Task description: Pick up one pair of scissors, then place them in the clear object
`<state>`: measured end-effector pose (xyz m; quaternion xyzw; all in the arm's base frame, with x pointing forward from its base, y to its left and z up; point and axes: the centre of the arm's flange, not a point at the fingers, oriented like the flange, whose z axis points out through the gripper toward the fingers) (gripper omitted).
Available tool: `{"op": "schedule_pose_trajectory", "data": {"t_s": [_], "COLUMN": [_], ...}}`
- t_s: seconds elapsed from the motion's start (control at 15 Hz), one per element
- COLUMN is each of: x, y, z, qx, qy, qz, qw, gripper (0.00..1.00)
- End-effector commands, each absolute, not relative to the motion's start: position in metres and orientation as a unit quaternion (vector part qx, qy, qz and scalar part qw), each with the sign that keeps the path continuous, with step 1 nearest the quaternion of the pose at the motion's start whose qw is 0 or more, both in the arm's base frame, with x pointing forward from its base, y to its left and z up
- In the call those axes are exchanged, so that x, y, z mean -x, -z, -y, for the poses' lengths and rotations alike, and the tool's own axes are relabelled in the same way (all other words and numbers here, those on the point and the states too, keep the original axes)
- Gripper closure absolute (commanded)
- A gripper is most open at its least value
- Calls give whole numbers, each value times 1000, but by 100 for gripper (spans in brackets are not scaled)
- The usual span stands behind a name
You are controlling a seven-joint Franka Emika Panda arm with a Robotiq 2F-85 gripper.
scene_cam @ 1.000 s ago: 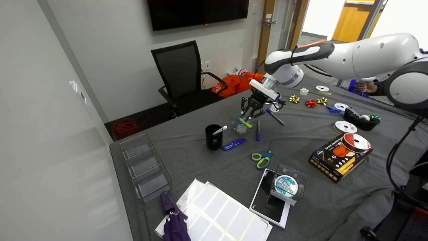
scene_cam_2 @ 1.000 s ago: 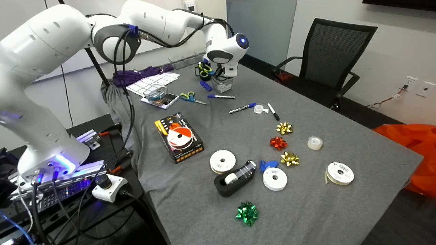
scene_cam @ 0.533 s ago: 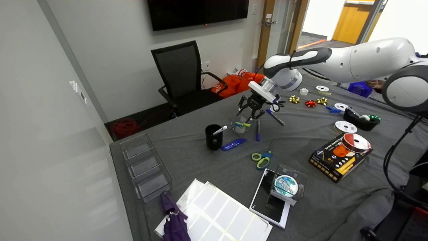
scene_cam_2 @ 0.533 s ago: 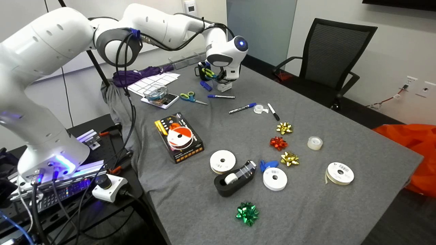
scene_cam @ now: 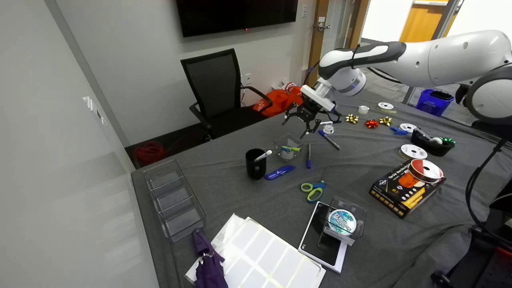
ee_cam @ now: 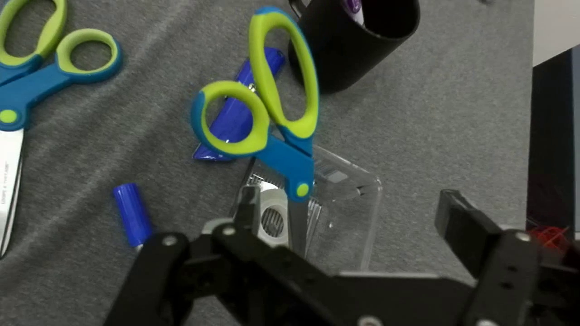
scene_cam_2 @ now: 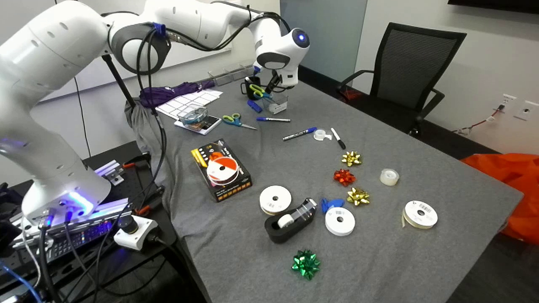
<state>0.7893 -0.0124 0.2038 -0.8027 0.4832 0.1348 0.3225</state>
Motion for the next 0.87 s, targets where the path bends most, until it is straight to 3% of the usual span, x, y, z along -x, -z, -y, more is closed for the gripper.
{"op": "schedule_pose_trajectory", "data": {"t_s": [0.0,0.8], "x": [-739,-627], "y": [-242,-252], "z": [27,132], "qx": [843,974], "qy": [-127,-63], "qz": [-439,-208], "qw": [283,68], "gripper": [0,0]}}
